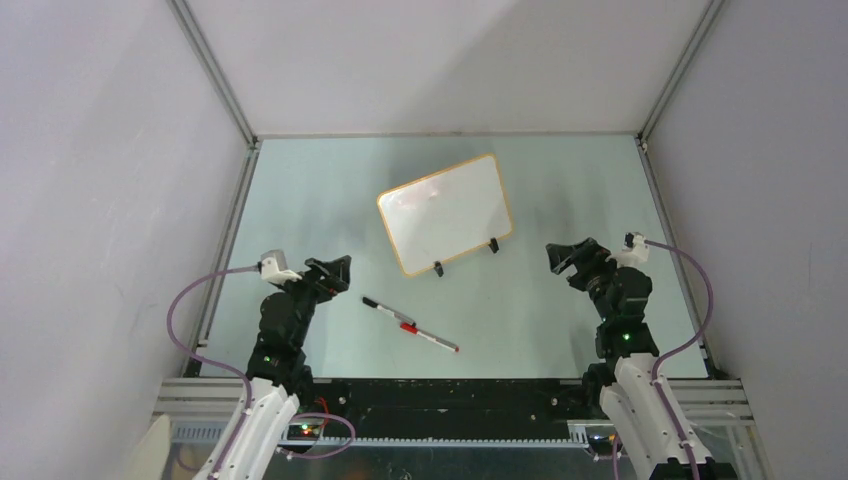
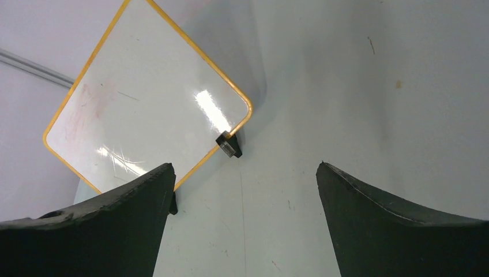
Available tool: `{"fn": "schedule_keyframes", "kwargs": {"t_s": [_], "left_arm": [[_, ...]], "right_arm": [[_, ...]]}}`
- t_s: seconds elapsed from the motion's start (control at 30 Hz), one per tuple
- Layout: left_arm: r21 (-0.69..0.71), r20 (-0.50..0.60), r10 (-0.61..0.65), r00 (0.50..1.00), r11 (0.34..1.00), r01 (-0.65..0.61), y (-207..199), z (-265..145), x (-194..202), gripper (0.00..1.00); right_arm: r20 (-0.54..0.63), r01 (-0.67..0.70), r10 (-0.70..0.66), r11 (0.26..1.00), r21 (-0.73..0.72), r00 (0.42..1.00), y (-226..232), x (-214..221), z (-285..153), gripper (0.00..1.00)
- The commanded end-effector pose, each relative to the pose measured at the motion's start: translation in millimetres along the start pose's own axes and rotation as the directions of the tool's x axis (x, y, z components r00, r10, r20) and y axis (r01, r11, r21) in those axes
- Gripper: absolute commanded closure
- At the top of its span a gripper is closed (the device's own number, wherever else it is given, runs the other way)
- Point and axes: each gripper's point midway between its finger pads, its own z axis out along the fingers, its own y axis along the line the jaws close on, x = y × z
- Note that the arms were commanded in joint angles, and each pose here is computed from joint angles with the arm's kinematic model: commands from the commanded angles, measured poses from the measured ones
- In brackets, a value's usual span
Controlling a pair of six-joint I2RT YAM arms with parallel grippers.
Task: Write a sentence on the whiteboard
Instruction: Pick up the whiteboard marker from the center of the board.
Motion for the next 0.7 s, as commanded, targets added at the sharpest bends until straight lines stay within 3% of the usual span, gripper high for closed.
{"fn": "schedule_keyframes", "kwargs": {"t_s": [0.0, 0.13, 0.23, 0.33, 0.53, 0.67], "left_arm": [[0.036, 0.028, 0.027, 0.999, 0.999, -0.028, -6.9, 0.7, -7.5, 0.01], [0.039, 0.027, 0.028, 0.999, 0.999, -0.029, -7.6, 0.6, -7.7, 0.01], [0.041, 0.023, 0.030, 0.999, 0.999, -0.031, -7.7, 0.5, -6.7, 0.01], [0.048, 0.022, 0.032, 0.999, 0.998, -0.033, -9.1, 0.2, -6.6, 0.00], [0.067, 0.024, 0.032, 0.999, 0.997, -0.034, -12.3, -0.6, -7.1, 0.01], [0.074, 0.022, 0.029, 0.999, 0.997, -0.030, -13.3, -0.5, -6.2, 0.01]], "right_arm": [[0.034, 0.011, -0.010, 0.999, -0.032, 0.999, 9.0, -11.3, -0.6, 0.01], [0.042, 0.046, -0.043, 0.996, -0.072, 0.998, 17.4, -11.7, -1.6, 0.01], [-0.018, 0.089, -0.092, 0.984, -0.153, 0.996, 36.0, -2.0, 0.7, 0.02], [-0.064, 0.189, -0.212, 0.947, -0.261, 0.975, 65.1, 16.9, 1.2, 0.02], [-0.097, 0.410, -0.514, 0.772, -0.487, 0.853, 129.2, 71.7, -8.9, 0.07], [-0.122, 0.501, -0.685, 0.631, -0.592, 0.718, 152.4, 124.0, -34.1, 0.09]]}}
